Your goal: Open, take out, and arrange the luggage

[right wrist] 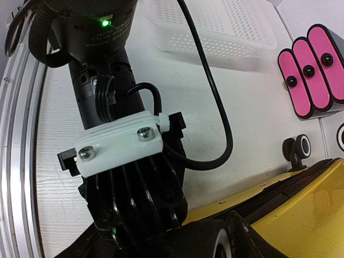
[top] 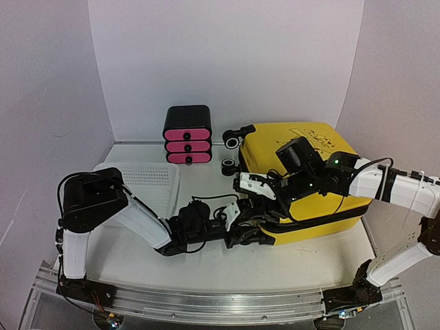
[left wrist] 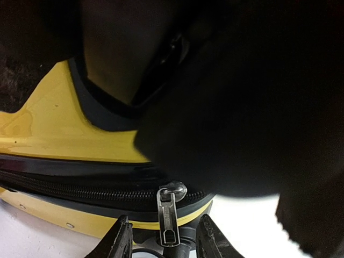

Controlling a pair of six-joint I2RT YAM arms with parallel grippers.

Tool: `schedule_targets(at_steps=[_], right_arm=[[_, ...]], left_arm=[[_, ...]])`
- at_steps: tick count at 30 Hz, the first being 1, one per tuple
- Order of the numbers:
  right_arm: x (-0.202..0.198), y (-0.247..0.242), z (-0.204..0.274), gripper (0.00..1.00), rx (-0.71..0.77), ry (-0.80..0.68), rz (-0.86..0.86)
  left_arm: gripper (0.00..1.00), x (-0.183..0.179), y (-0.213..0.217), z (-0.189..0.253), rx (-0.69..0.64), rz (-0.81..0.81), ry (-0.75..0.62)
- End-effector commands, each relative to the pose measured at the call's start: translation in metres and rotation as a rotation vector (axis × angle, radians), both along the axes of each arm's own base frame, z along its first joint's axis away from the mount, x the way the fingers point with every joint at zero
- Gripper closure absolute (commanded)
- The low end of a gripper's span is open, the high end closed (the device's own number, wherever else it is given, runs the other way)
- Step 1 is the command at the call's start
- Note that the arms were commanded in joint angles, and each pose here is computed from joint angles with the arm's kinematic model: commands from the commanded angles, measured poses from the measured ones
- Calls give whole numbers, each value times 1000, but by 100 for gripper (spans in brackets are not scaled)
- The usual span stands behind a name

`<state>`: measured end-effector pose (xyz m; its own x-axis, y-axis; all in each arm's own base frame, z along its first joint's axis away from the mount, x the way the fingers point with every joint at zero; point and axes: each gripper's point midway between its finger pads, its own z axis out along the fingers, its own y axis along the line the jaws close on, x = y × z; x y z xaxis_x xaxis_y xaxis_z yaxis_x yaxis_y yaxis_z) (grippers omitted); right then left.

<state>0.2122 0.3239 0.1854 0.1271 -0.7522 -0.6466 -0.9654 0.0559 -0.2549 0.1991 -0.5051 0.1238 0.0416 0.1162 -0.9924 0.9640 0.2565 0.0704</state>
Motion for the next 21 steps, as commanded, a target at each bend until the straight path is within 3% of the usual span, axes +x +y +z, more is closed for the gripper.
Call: schedule_targets(at_steps=[1, 8, 15, 21], right_arm=[[12, 14, 66, 89, 182, -109, -23], [17, 10, 63, 91, 176, -127, -58], [18, 5, 62, 93, 190, -116, -78], [15, 8, 64, 94, 207, -93, -69]], left_arm=[[58, 24, 1, -2, -2, 143, 16], [44, 17, 16, 6, -76, 144, 9], [46, -2, 11, 9, -117, 28, 10], [45, 5, -1, 6, -126, 36, 4]])
